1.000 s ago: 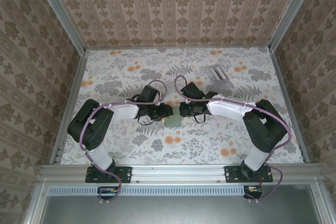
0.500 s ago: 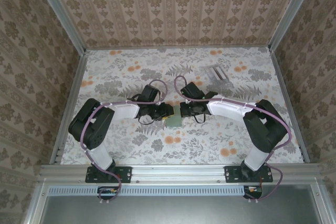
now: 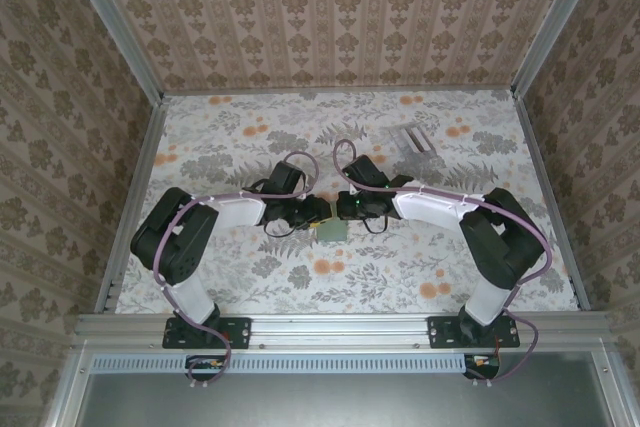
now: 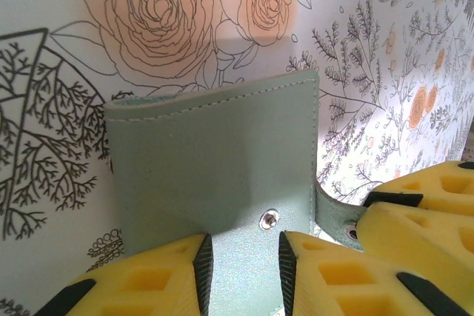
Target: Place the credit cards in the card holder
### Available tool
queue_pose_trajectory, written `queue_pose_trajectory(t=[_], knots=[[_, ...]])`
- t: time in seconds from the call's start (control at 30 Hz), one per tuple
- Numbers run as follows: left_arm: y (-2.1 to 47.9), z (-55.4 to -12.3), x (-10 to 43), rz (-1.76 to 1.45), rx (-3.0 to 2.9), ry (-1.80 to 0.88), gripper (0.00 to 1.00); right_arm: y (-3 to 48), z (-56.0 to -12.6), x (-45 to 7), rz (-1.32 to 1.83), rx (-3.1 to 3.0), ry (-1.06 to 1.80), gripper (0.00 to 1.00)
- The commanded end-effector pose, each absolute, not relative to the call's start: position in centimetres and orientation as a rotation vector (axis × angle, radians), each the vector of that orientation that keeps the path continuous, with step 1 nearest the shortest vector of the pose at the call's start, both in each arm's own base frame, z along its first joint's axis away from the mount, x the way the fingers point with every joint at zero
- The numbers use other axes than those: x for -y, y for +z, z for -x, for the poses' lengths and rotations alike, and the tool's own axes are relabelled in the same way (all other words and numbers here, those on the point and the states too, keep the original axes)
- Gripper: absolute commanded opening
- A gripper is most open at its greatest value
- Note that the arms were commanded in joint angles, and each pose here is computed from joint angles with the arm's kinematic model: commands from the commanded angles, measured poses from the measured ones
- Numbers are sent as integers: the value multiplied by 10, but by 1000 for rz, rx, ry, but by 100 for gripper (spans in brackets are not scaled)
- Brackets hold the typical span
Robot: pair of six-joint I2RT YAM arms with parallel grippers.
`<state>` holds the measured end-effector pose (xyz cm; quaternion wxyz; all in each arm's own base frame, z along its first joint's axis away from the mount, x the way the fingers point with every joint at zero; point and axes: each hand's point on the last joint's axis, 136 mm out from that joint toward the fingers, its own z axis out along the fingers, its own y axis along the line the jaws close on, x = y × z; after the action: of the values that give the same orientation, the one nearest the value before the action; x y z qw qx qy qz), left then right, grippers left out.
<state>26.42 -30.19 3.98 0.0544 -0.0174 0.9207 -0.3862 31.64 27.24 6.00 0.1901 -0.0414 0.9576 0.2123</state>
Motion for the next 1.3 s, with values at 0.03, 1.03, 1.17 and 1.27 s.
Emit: queue_pose_trajectory(t=[0.03,1.03,1.17,1.27], knots=[[22,-255,298,88,-2851,-1153,32,56,-309,-272,100,-2710,609,19],[14,-252,305,76,-2873,-1167,32,62,-305,-269,124,-2684,625,24],[15,-252,306,72,-2872,-1172,32,60,-305,-268,125,-2689,621,13],[15,-252,306,70,-2870,-1175,32,60,-305,-267,128,-2690,608,11]])
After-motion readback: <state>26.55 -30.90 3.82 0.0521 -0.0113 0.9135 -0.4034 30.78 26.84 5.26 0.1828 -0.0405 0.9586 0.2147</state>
